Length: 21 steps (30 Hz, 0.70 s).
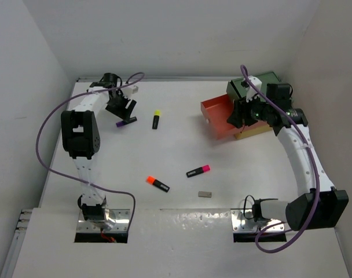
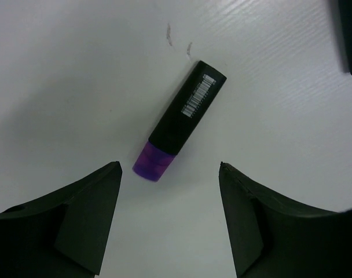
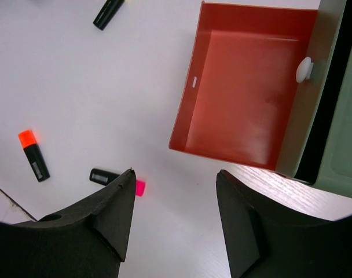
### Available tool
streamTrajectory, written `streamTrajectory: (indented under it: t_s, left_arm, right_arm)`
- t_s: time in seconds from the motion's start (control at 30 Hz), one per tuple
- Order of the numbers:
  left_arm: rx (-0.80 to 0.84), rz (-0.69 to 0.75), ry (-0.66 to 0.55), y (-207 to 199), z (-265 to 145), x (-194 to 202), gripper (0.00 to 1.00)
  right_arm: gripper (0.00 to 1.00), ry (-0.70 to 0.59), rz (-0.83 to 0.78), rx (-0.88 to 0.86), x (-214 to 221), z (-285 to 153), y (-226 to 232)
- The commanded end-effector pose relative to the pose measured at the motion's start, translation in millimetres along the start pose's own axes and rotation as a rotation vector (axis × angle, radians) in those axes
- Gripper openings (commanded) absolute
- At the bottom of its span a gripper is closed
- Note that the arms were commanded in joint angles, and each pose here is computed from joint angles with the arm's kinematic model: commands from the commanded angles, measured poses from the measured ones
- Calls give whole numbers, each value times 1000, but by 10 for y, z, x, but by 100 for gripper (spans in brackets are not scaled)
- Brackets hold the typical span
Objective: Sort the stationery into containers
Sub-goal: Pick up the pen from the center of the board.
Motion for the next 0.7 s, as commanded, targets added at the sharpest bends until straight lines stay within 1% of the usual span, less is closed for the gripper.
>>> streamTrajectory:
  t_s: [0.0, 0.03, 0.13, 0.2, 0.3, 0.4, 0.43, 0.5, 0.67]
  left_arm:
    - [-22, 55, 15, 52, 15, -88, 74]
    - [-42, 51, 29, 91, 79, -66, 74]
    - [-74, 57, 21, 158, 150, -101, 72]
    - [-70, 65, 38, 179, 216, -80, 71]
    - [-60, 75, 52, 192, 272, -71, 67]
    - [-41, 75, 64, 191, 299, -36, 59]
    - [-28, 71, 70, 178, 303, -16, 54]
    - [-12, 68, 85, 166, 326, 44, 51]
    - [19, 69, 111, 106, 350, 190, 48]
  right_arm:
    - [57, -22, -32, -24, -37, 1, 40]
    - [57, -18, -33, -26, -29, 3, 41]
    - [57, -11, -36, -27, -18, 9, 41]
    - [57, -7, -34, -26, -13, 13, 32]
    - [57, -1, -33, -25, -12, 28, 22]
    - [57, 4, -29, -26, -11, 40, 9]
    - [57, 0, -33, -27, -17, 46, 4]
    - [57, 2, -32, -28, -26, 59, -2]
    - [57, -3, -35, -48, -75, 99, 23]
Point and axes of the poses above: each gripper's point midway between its finger pads, its own z axis out along the fingers, its own y axis along the line the jaws close on, x = y × z, the point moved 4 cm from there along -z, back along the fingers, and after that the axes turned 14 degrees about -z, right-handed, at the moved point
